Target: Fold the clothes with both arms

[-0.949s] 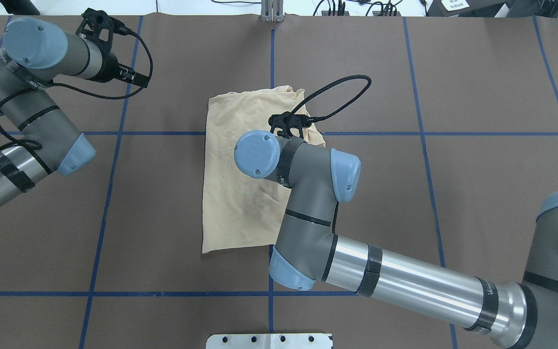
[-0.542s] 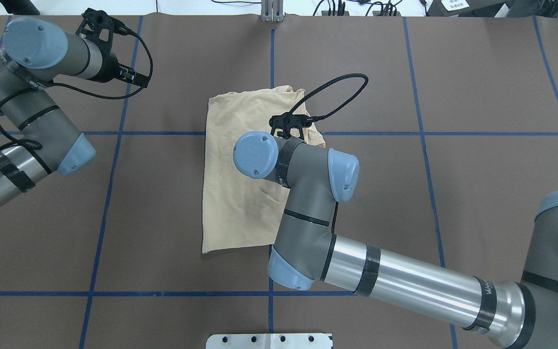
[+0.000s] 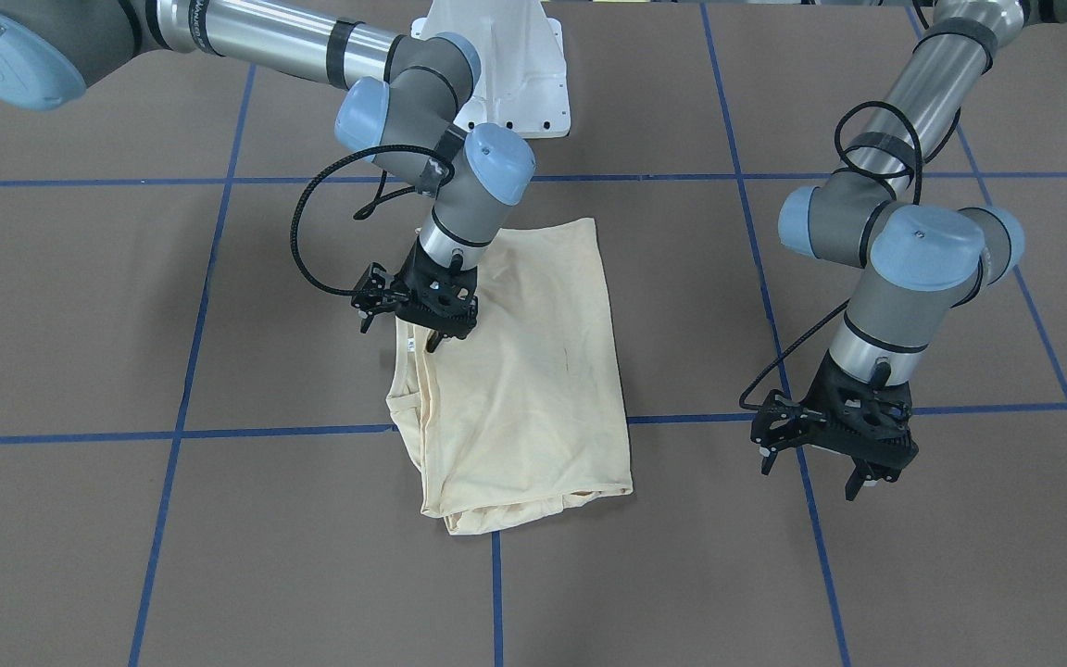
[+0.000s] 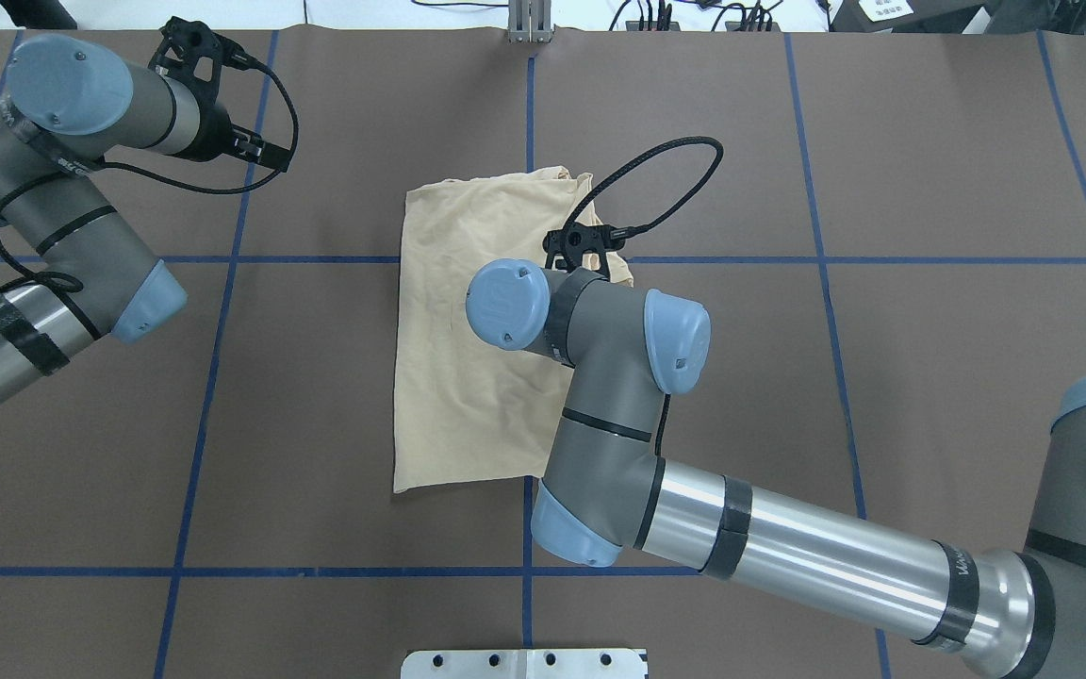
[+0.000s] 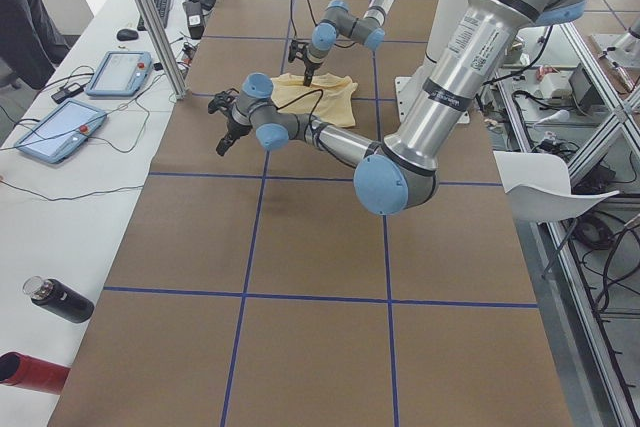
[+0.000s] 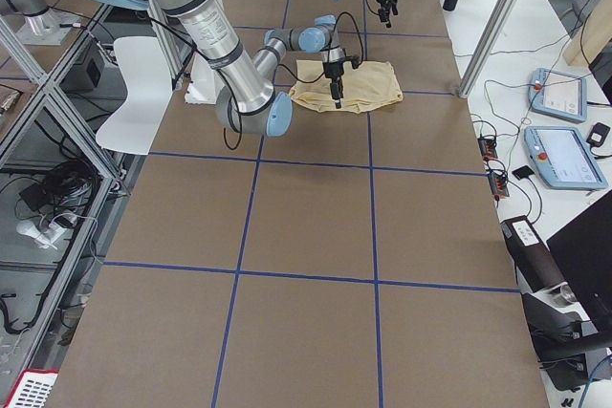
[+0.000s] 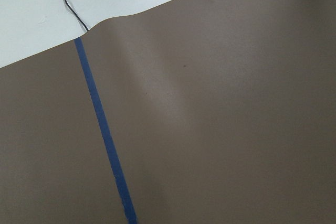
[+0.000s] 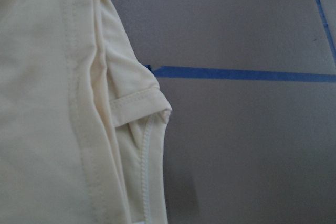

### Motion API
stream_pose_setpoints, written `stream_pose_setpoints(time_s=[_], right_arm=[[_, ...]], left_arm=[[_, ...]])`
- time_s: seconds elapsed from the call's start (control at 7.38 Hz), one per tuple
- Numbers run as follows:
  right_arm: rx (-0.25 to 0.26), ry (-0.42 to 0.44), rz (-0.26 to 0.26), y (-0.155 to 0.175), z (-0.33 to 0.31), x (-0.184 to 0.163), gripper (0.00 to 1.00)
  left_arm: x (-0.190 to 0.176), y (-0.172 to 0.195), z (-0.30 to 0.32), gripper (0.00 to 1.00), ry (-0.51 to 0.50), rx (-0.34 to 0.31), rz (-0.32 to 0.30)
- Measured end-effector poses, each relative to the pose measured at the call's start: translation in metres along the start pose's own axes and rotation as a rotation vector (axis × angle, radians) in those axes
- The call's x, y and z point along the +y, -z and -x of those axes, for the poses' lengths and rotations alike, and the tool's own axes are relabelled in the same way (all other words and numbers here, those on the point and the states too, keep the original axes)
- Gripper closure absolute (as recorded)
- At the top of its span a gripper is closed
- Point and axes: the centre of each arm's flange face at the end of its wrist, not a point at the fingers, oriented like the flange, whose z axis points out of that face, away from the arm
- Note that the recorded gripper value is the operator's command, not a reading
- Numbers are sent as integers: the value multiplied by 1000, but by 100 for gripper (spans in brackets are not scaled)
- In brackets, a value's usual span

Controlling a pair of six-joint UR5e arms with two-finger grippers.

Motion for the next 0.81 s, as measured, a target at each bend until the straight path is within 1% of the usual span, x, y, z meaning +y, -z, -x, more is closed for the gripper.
stream_pose_setpoints(time_s=[0.27, 0.41, 0.54, 0.68, 0.81], right_arm=[[22, 41, -6, -14, -40, 10, 0], [21, 48, -19, -20, -58, 16, 0], [-23, 39, -38, -8, -69, 17, 0], [-109, 19, -61, 11, -79, 18, 0], [-218, -14, -82, 29, -94, 22, 0]], left_arm=[[0, 0, 0, 0, 0, 0, 0], [-1, 1, -1, 0, 0, 1, -1], [-2, 3, -3, 0, -2, 6, -6], [-2, 12, -7, 0, 8, 17, -16], [3, 29, -15, 0, 47, 44, -27]])
